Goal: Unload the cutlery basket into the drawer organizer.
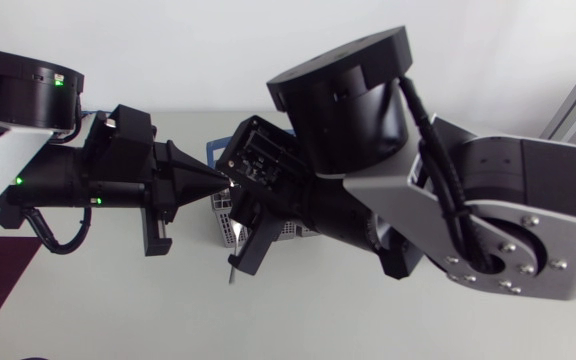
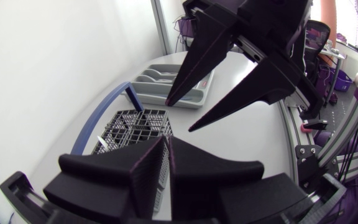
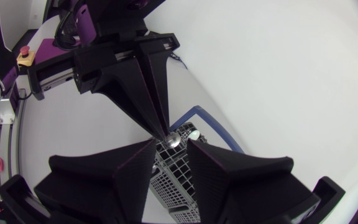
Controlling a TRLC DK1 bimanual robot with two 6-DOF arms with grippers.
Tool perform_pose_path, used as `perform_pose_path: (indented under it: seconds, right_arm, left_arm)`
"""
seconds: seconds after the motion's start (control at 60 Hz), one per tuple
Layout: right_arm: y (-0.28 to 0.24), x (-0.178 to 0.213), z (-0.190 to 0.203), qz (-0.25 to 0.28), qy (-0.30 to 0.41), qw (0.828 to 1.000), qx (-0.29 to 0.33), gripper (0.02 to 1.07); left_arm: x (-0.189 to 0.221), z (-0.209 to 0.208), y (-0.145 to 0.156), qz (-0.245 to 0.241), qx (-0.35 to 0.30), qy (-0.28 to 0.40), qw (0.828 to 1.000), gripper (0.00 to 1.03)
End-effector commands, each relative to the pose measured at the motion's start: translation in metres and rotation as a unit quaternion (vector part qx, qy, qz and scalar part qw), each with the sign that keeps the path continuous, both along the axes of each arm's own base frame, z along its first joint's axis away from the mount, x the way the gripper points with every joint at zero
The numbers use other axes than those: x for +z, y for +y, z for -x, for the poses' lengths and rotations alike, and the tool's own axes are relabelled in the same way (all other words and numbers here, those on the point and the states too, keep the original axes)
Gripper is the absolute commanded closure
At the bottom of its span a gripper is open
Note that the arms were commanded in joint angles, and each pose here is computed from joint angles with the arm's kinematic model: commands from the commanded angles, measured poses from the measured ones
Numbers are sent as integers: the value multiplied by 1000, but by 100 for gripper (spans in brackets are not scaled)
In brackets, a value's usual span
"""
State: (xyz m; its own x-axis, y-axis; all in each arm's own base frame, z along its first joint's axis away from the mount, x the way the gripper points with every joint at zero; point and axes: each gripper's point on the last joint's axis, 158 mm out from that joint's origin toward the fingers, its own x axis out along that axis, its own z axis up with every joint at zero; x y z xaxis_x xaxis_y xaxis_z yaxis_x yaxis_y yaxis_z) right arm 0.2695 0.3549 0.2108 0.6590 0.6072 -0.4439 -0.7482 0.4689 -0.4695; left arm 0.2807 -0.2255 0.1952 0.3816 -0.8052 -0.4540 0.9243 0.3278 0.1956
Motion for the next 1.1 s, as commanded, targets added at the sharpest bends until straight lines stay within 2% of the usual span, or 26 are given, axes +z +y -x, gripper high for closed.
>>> perform_pose_path:
  seconds: [0.0, 0.167, 0.4, 0.467, 0.483, 0.683, 0.733, 0.85, 0.95, 1.0, 1.083]
  right_arm:
    - [-2, 3, 2, -12, -1, 1000, -6, 59]
    - [-4, 1, 1, -10, -1, 1000, -10, 59]
    - [-12, -8, 2, -2, 3, 1000, -13, 54]
    - [-15, -12, 2, 1, 5, 1000, -15, 54]
    - [-15, -12, 2, 2, 5, 1000, -15, 53]
    - [-19, -19, 3, 8, 10, 1000, -16, 53]
    - [-21, -21, 3, 8, 10, 1000, -17, 53]
    - [-24, -21, 4, 8, 11, 1000, -19, 53]
    - [-28, -21, 5, 7, 11, 1000, -21, 52]
    - [-30, -22, 5, 6, 13, 1000, -22, 52]
    - [-33, -23, 6, 4, 13, 1000, -25, 52]
  left_arm:
    - [-3, 1, 3, 4, 10, 7, 1000, 80]
    - [-6, 1, 2, 3, 10, 16, 1000, 80]
    - [-29, 1, 12, -33, 7, 50, 998, 75]
    - [-36, -2, 18, -40, 17, 61, 997, 69]
    - [-41, 3, 19, -52, 8, 65, 997, 65]
    - [-79, 14, 23, -127, 4, 94, 988, 48]
    - [-103, 22, 24, -178, 4, 108, 978, 41]
    - [-145, 46, 22, -249, -17, 155, 956, 31]
    - [-171, 58, 22, -290, -26, 178, 940, 29]
    - [-190, 64, 24, -321, -24, 196, 926, 29]
    - [-209, 63, 25, -340, -13, 218, 915, 29]
